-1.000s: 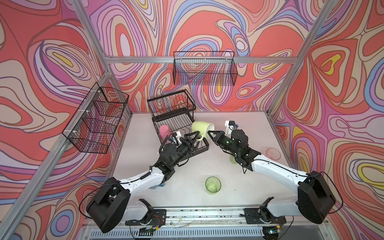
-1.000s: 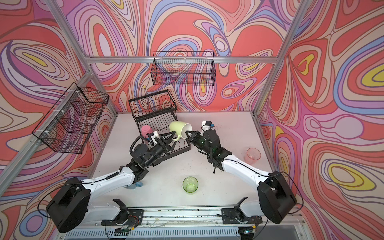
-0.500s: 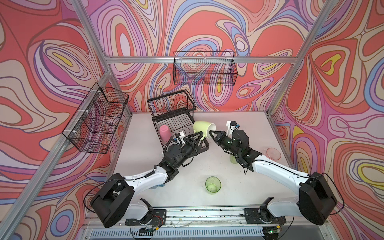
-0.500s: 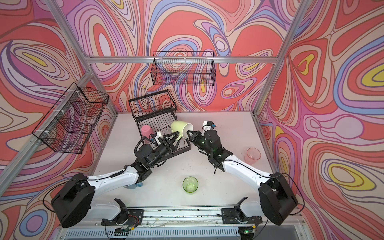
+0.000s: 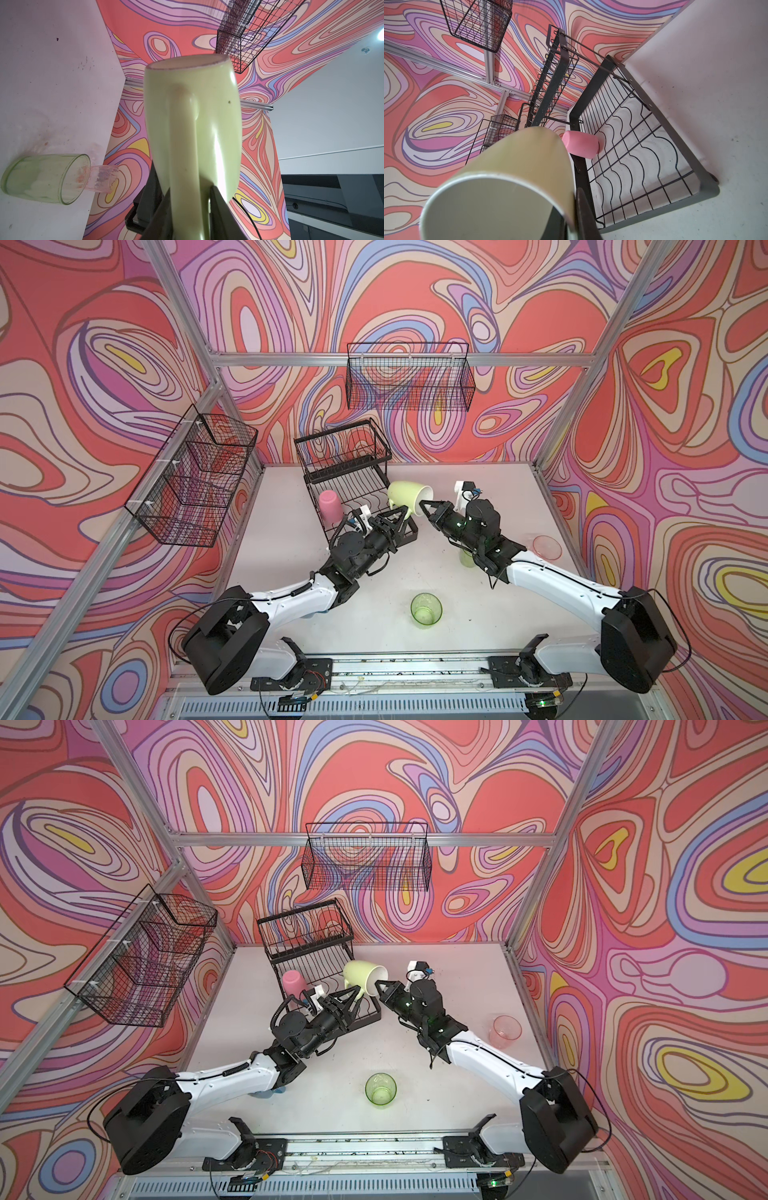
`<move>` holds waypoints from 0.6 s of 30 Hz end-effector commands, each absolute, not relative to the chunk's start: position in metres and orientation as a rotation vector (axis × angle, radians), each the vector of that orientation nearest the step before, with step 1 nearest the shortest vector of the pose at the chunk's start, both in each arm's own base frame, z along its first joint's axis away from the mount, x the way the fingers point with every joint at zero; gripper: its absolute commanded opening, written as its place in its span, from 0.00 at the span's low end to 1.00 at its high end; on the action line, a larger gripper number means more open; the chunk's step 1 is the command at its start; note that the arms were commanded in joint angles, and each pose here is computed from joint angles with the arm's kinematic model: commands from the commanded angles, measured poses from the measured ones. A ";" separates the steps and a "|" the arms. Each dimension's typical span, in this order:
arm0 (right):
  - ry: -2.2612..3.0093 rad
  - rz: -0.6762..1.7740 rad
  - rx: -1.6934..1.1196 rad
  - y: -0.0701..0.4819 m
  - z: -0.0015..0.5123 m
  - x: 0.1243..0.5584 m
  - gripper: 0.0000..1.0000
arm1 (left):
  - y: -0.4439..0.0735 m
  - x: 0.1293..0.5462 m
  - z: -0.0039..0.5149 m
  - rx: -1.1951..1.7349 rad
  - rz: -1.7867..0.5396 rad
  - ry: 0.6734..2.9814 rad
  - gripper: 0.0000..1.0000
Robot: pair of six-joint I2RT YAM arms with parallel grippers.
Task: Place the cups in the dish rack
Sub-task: 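Grasp the cream cup's body with the left gripper while the right gripper holds it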
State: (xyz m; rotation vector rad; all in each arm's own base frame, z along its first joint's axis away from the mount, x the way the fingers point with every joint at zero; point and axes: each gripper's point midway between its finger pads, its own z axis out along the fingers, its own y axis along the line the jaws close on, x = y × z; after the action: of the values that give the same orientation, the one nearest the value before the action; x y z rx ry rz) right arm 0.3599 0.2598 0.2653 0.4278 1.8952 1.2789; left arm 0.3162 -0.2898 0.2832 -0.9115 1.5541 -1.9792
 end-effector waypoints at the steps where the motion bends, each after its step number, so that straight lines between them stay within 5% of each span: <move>1: 1.761 1.361 0.356 0.259 0.310 0.350 0.00 | -0.289 0.314 0.281 -0.917 -1.987 1.546 0.28; 18: 1.758 1.352 0.296 0.262 0.313 0.347 0.00 | -0.295 0.312 0.285 -0.870 -1.994 1.572 0.24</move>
State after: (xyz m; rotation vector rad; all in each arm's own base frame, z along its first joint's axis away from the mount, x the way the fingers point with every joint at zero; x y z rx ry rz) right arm 0.3561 0.2561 0.2648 0.4039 1.8967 1.2546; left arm 0.3145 -0.2897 0.2799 -0.9110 1.5745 -1.9680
